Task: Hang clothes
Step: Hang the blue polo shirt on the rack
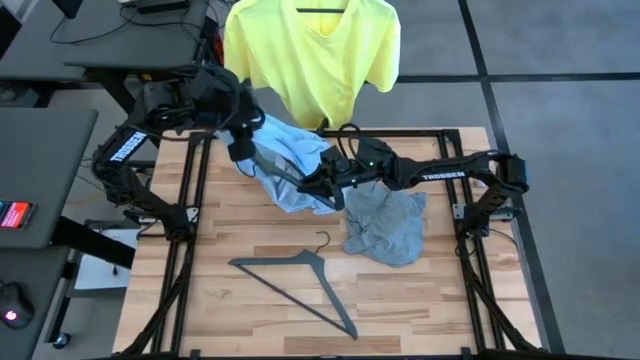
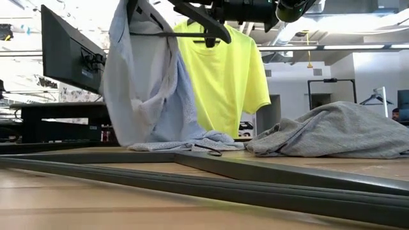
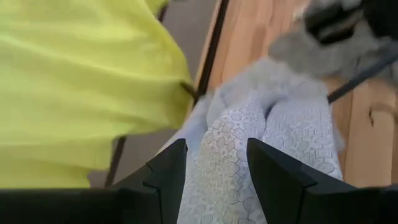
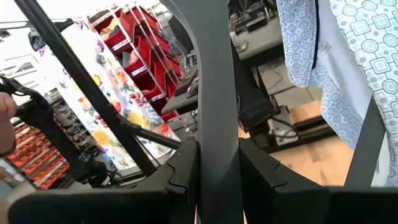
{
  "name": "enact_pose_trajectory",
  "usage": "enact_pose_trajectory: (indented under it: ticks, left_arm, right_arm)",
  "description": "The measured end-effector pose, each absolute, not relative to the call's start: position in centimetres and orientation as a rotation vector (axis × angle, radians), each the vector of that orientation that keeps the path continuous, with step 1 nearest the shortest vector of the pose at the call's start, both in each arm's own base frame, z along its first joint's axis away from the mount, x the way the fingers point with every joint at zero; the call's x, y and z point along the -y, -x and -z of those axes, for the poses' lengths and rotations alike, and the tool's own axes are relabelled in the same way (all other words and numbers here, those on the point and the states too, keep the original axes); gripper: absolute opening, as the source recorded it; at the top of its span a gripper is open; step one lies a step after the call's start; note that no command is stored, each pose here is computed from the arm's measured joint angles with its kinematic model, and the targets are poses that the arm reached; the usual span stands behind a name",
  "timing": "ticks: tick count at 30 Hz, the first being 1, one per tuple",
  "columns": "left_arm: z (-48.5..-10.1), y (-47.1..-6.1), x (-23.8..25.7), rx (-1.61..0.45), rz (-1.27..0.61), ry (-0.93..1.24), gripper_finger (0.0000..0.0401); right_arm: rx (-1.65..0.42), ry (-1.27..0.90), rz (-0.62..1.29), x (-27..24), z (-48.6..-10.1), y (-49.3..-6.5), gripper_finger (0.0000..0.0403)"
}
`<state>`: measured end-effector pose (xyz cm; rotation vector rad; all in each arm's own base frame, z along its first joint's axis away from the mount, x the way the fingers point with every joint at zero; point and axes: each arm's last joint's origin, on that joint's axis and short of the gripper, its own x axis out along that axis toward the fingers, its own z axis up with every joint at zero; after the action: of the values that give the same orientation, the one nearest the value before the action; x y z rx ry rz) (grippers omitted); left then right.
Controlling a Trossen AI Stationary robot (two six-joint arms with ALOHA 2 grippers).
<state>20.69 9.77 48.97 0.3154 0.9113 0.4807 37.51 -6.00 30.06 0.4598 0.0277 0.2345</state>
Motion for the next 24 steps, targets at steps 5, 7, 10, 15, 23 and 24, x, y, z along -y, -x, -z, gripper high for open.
enact_pose_trajectory:
  ticks: [5, 7, 10, 15, 23, 24]
  left_arm:
    - [-49.6, -20.3, -9.7, -0.912, -0.475, -0.428, 0.0153]
    - [-49.9, -19.9, -9.5, -0.923, -0.458, -0.467, 0.0153]
    - [-49.7, -19.2, -9.3, -1.002, -0.411, -0.524, 0.0152]
    - [-49.2, -18.4, -9.1, -1.133, -0.411, -0.577, 0.0128]
    - [-50.2, -17.6, -8.7, -1.082, -0.467, -0.565, 0.0108]
    - [-50.4, -17.5, -8.6, -1.062, -0.481, -0.542, 0.0108]
  right_arm:
    - [-0.039, -0.464, -0.258, 6.0, -30.0, -37.5, 0.0066]
    - [-0.042, -0.468, -0.285, 5.9, -30.1, -37.5, 0.0066]
    - [-0.05, -0.48, -0.311, 6.0, -30.1, -37.4, 0.0066]
    - [-0.057, -0.486, -0.325, 6.1, -30.0, -37.4, 0.0066]
    - [-0.061, -0.488, -0.317, 6.5, -30.0, -37.3, 0.0066]
    - [-0.062, -0.488, -0.321, 6.6, -30.0, -37.3, 0.0066]
